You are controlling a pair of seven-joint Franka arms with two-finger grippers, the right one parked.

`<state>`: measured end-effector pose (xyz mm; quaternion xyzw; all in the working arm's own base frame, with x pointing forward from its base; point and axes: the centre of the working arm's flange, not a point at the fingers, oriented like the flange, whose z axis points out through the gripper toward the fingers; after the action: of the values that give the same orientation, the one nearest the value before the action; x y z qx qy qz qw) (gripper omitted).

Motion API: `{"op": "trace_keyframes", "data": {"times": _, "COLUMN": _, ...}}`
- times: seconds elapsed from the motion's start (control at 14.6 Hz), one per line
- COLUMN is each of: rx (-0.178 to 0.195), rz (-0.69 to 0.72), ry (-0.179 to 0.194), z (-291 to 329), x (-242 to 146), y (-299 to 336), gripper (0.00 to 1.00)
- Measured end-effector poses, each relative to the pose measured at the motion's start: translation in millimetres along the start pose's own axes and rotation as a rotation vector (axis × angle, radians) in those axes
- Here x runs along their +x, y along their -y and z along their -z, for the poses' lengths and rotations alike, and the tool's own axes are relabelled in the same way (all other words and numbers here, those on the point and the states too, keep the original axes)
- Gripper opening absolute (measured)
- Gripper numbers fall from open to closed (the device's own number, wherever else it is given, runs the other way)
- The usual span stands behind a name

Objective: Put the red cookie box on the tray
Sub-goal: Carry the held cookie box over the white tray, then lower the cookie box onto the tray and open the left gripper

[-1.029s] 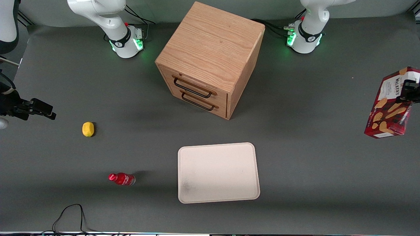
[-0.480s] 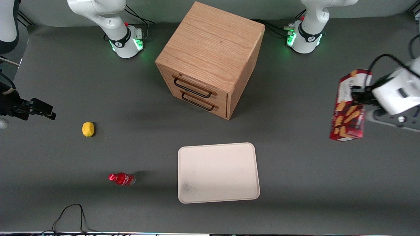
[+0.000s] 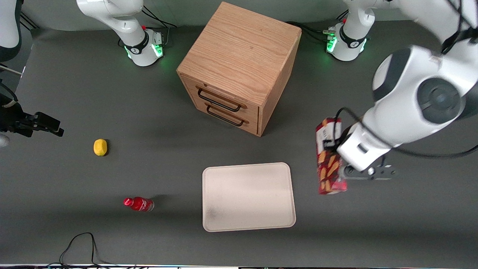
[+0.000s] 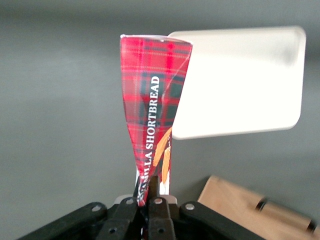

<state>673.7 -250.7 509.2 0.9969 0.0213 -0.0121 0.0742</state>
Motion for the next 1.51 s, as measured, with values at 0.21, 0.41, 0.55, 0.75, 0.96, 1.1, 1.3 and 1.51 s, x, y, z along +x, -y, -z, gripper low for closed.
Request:
{"op": "trace_keyframes", "data": {"times": 0.21, "rx": -0.038, "rz": 0.074, "ry": -0.028, "z": -59, "x": 29, "y": -8, "gripper": 0.04}}
{"op": "trace_keyframes", "data": {"times": 0.41, "rx": -0.02, "rz": 0.111, "ry": -0.026, "z": -110, "x": 42, "y": -28, "gripper": 0.04}}
{"op": "trace_keyframes", "data": {"times": 0.55, "rx": 0.018, "rz": 0.107, "ry": -0.045, "z": -141, "x": 43, "y": -44, "gripper": 0.04}}
{"op": "trace_keyframes", "data": {"times": 0.75, "rx": 0.032, "rz": 0.103, "ry": -0.054, "z": -178, "x": 46, "y": -52, "gripper": 0.04}}
{"op": "trace_keyframes", "data": {"times": 0.96, "rx": 0.042, "rz": 0.102, "ry": -0.062, "z": -203, "x": 51, "y": -49, "gripper": 0.04}}
{"op": "trace_keyframes", "data": {"times": 1.1, "rx": 0.058, "rz": 0.091, "ry": -0.072, "z": -217, "x": 52, "y": -50, "gripper": 0.04}}
{"op": "trace_keyframes", "data": {"times": 1.3, "rx": 0.057, "rz": 0.079, "ry": -0.09, "z": -235, "x": 52, "y": -55, "gripper": 0.04}}
{"op": "trace_keyframes", "data": {"times": 1.51, "rx": 0.06, "rz": 0.069, "ry": -0.086, "z": -250, "x": 49, "y": -60, "gripper": 0.04}}
